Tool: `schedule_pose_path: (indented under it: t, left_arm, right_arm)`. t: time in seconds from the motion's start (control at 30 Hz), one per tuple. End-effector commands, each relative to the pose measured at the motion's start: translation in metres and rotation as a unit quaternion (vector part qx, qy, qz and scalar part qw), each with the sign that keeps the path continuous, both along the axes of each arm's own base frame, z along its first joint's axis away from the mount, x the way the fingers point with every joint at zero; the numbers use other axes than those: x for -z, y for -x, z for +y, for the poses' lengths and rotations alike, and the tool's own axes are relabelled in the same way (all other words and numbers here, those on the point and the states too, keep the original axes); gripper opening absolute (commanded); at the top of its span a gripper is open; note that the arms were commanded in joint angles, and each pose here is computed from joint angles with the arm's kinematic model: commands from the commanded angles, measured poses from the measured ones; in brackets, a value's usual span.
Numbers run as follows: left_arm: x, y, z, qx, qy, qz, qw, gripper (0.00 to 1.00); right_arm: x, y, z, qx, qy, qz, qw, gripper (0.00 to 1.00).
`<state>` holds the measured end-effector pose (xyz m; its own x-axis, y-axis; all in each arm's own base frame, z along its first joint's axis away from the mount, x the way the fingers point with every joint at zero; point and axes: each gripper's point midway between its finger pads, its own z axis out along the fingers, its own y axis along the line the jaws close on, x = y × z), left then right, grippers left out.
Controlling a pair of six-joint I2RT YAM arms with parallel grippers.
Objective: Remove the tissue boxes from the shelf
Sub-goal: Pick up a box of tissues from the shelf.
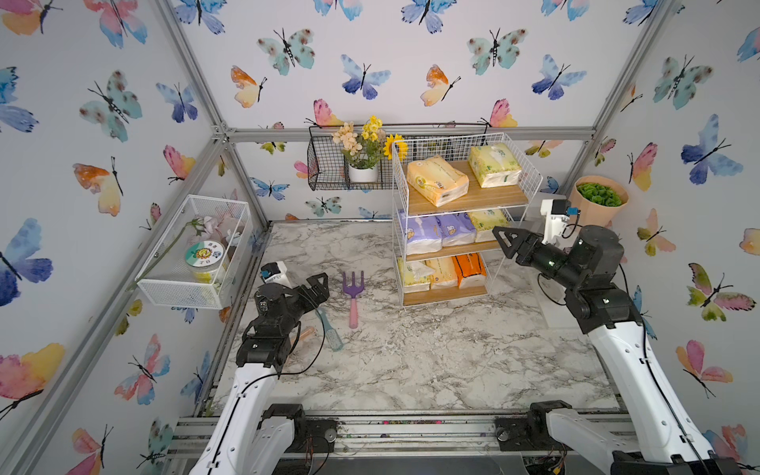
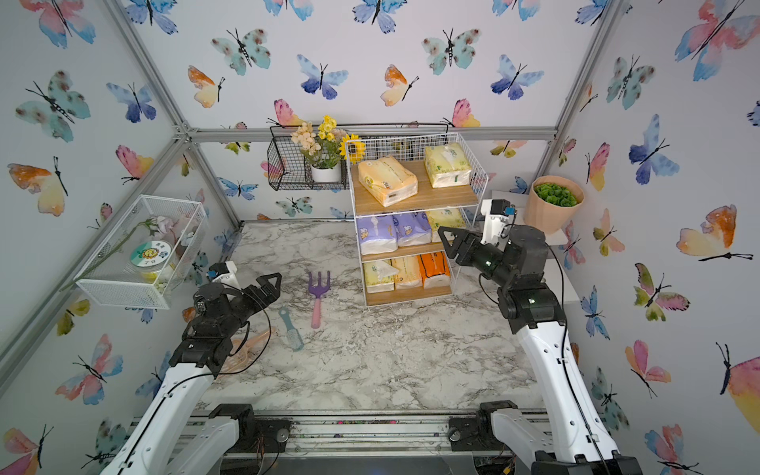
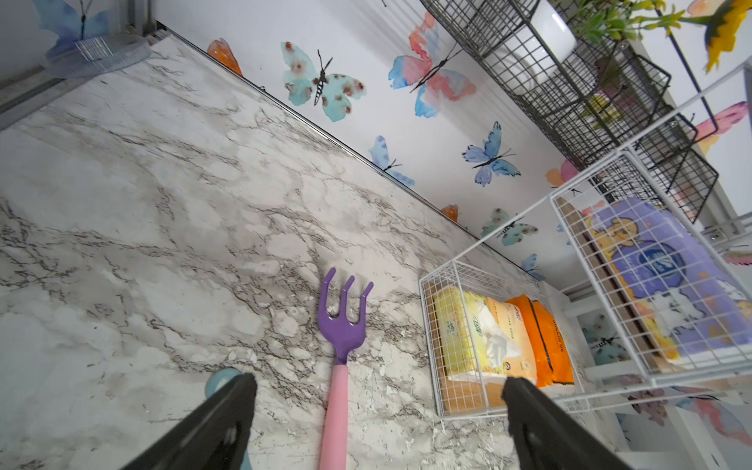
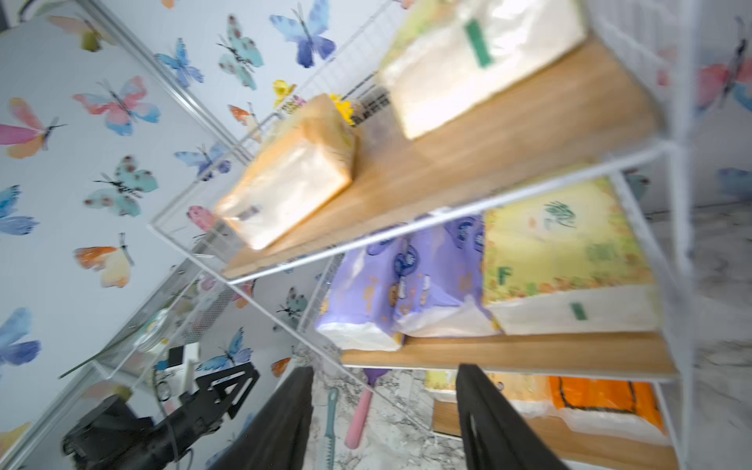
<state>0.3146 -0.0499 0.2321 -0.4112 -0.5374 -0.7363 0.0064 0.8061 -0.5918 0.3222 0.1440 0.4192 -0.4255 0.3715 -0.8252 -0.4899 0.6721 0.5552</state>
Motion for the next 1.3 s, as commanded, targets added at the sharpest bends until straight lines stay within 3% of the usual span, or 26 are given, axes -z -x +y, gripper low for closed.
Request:
schedule_pose_path:
  t: [0.0,0.23,0.53,0.93,1.07,1.27]
  left_arm:
    - [-0.005,0.012,-0.017,0.045,0.03,-0.004,0.998,0.99]
    - [-0.013,0.021,-0.029,0.077,0.055,-0.011,0.995,0.99]
    - [-0.025,0.031,-0.034,0.09,0.076,-0.027,0.993,0.99]
    - [-0.034,0.04,-0.037,0.097,0.092,-0.037,0.99,0.99]
    - [-0.043,0.043,-0.037,0.1,0.096,-0.046,0.989,0.99]
    - [-0.064,0.052,-0.039,0.105,0.118,-0.065,0.985,0.99]
  right_arm:
    - [-0.039,0.012,0.022,-0.053,-0.001,-0.027,0.998,0.6]
    - [-0.072,-0.027,0.041,-0.061,0.017,-0.05,0.997,0.6]
    - [-0.065,-0.084,0.052,-0.031,0.03,-0.035,0.998,0.57]
    - [-0.059,-0.11,0.076,-0.033,0.024,-0.03,0.999,0.52]
    - [-0.055,-0.114,0.083,-0.04,0.028,-0.025,0.998,0.43]
    - [-0.06,-0.108,0.085,-0.043,0.027,-0.03,0.998,0.2]
